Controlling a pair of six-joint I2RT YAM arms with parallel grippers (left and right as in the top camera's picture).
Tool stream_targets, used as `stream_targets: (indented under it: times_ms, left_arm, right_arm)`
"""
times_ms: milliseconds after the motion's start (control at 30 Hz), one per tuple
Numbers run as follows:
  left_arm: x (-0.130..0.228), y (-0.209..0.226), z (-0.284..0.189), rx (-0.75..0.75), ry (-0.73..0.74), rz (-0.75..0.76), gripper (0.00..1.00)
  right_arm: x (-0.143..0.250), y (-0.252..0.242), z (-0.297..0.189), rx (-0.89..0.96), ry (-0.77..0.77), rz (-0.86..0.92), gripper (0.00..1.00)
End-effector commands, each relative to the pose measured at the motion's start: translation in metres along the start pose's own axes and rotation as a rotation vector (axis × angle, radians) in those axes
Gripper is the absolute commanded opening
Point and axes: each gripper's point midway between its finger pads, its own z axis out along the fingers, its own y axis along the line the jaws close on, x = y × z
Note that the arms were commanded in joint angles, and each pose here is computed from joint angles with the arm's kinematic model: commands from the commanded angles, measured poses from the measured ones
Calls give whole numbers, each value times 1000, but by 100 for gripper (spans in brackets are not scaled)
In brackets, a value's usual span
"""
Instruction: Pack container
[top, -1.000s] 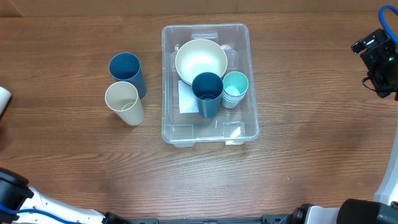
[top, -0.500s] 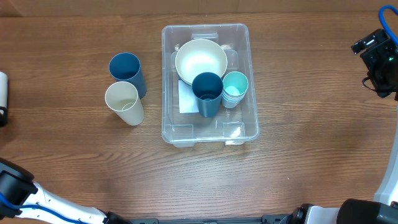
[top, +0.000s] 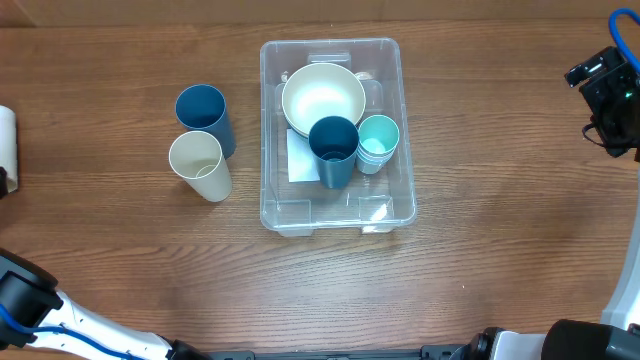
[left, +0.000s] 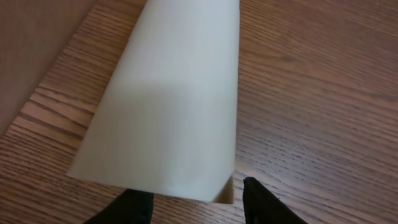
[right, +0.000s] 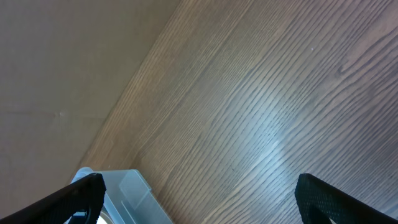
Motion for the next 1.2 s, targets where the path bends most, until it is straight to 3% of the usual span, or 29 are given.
stream_targets:
  times_ms: [0, 200, 300, 400, 867, 900, 933, 967, 1167]
  left_arm:
    - [-1, -3, 5, 24, -13, -21, 36]
    - [-3, -2, 5, 21, -21, -21, 24]
    - [-4, -2, 5, 20, -23, -20, 10]
    - [-5, -2, 5, 19, -26, -18, 4]
    - [-8, -4, 5, 34, -42, -13, 4]
    - [-8, -4, 5, 34, -42, -16, 8]
    - [-8, -3, 5, 32, -43, -27, 27]
    - [-10, -3, 5, 31, -48, -45, 31]
    - [-13, 2, 5, 12, -61, -172, 38]
  right_arm:
    - [-2, 3, -8, -15, -16, 1, 100]
    - [-2, 3, -8, -15, -16, 1, 100]
    - [-2, 3, -8, -15, -16, 1, 100]
    - [-2, 3, -8, -14, -16, 1, 100]
    - [-2, 3, -8, -14, -16, 1, 100]
    - [-2, 3, -8, -15, -16, 1, 100]
    - [-2, 3, -8, -15, -16, 1, 100]
    - [-2, 3, -8, -15, -16, 1, 100]
    - [-2, 3, -8, -15, -16, 1, 100]
